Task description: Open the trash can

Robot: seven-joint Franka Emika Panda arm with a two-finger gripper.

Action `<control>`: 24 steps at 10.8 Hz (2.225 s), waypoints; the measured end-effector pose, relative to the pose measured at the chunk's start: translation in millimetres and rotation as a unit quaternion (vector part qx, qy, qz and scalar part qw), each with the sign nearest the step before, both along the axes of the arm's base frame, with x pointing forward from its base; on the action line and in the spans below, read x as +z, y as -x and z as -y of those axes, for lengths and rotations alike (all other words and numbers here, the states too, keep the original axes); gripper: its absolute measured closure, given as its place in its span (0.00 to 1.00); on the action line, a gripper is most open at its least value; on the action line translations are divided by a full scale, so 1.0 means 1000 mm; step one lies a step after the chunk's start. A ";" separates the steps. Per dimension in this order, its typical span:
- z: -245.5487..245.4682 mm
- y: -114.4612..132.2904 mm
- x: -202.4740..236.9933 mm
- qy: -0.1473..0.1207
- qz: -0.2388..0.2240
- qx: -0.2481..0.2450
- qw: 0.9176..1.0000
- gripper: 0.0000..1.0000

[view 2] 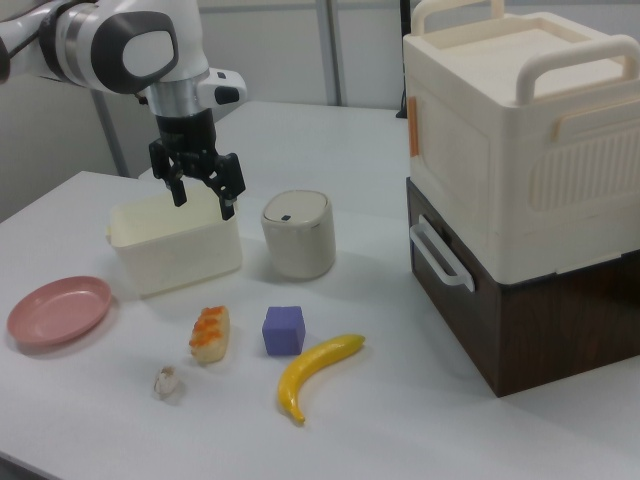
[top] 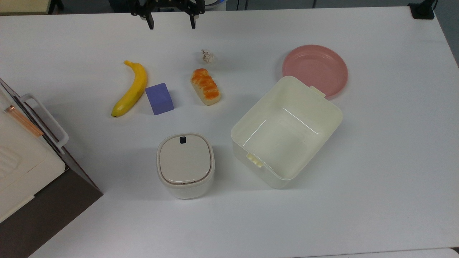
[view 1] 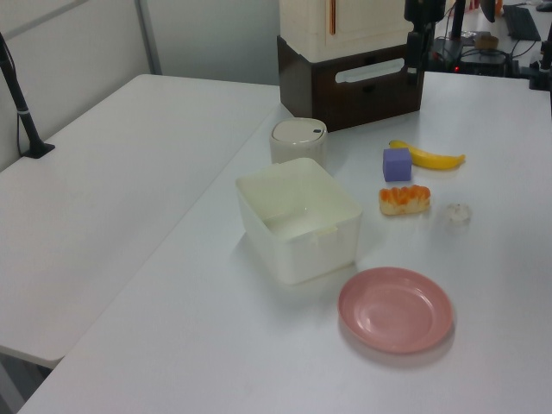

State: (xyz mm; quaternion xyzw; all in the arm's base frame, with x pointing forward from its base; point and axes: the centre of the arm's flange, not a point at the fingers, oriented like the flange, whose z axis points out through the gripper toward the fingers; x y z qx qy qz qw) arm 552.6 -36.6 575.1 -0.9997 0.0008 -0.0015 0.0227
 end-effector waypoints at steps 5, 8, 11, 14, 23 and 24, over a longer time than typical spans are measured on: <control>-0.009 0.001 0.005 0.000 -0.005 0.009 1.000 0.00; -0.007 0.001 0.009 0.000 0.000 0.007 1.000 0.00; -0.007 0.001 0.009 0.000 0.000 0.007 1.000 0.00; -0.007 0.001 0.009 0.000 0.000 0.007 1.000 0.02; -0.007 0.000 0.009 0.000 0.000 0.007 1.000 0.00; -0.007 0.000 0.009 0.000 0.000 0.007 1.000 0.00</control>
